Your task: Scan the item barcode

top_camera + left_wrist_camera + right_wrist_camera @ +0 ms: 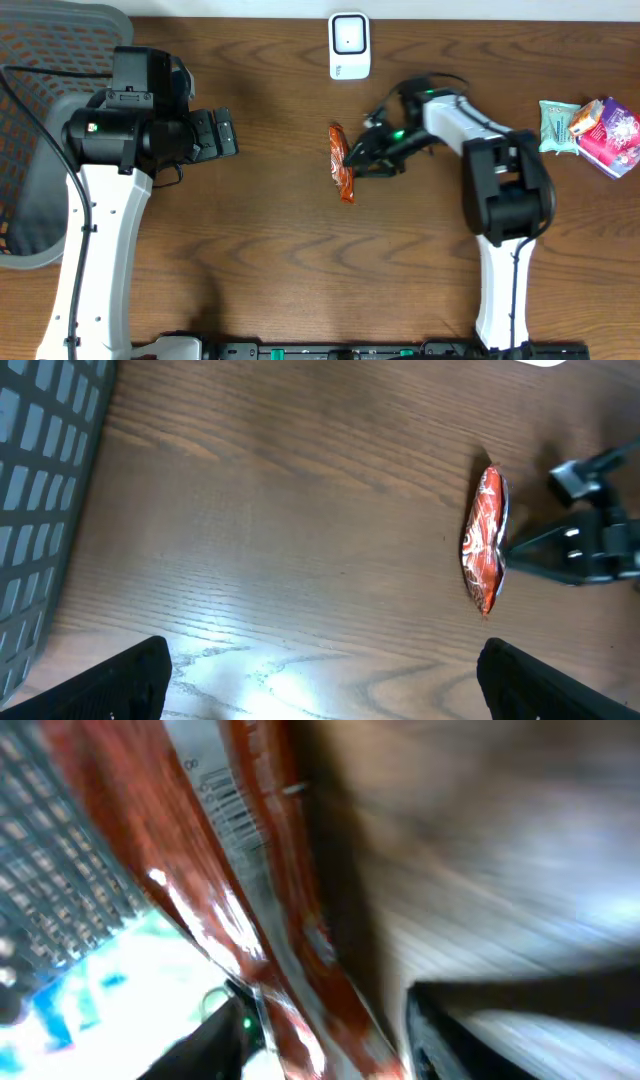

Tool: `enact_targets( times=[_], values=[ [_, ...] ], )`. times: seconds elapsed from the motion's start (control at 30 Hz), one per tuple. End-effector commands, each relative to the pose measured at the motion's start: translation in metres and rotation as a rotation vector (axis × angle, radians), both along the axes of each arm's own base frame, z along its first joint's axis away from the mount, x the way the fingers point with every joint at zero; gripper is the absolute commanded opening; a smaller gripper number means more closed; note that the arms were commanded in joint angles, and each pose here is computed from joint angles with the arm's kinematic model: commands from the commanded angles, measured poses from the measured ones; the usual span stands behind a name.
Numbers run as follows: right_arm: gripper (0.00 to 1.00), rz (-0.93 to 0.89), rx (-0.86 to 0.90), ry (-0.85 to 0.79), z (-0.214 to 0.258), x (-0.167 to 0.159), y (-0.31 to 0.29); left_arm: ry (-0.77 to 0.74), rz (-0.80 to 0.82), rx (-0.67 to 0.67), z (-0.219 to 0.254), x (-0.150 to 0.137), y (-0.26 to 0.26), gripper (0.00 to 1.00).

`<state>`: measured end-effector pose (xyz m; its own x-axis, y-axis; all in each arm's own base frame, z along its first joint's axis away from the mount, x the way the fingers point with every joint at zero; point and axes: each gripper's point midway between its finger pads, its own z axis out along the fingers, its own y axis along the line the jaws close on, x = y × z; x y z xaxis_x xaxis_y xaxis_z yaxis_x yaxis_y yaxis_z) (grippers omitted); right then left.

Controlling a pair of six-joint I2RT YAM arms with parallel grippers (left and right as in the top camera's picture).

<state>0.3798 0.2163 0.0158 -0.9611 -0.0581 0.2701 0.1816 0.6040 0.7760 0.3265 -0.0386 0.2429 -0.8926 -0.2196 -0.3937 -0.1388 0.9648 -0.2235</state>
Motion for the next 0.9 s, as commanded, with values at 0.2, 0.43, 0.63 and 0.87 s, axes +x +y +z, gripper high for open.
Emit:
enact_targets(
  times=[0.2, 0.43, 0.63, 0.87],
  values=[
    [0.58, -0.078, -0.193, -0.165, 0.045, 0.021, -0.061, 0.0, 0.004, 0.007, 0.0, 0.001, 0.002, 0.98],
    [0.63, 0.029, -0.485, -0.397, 0.072, 0.017, -0.043, 0.0, 0.004, 0.007, 0.0, 0.001, 0.002, 0.98],
    [0.76, 0.076, -0.769, -0.485, 0.053, 0.008, -0.016, 0.0, 0.004, 0.007, 0.0, 0.001, 0.002, 0.98],
    [0.94, 0.08, -1.045, -0.622, 0.037, 0.003, 0.006, 0.0, 0.004, 0.007, 0.0, 0.001, 0.002, 0.98]
  ],
)
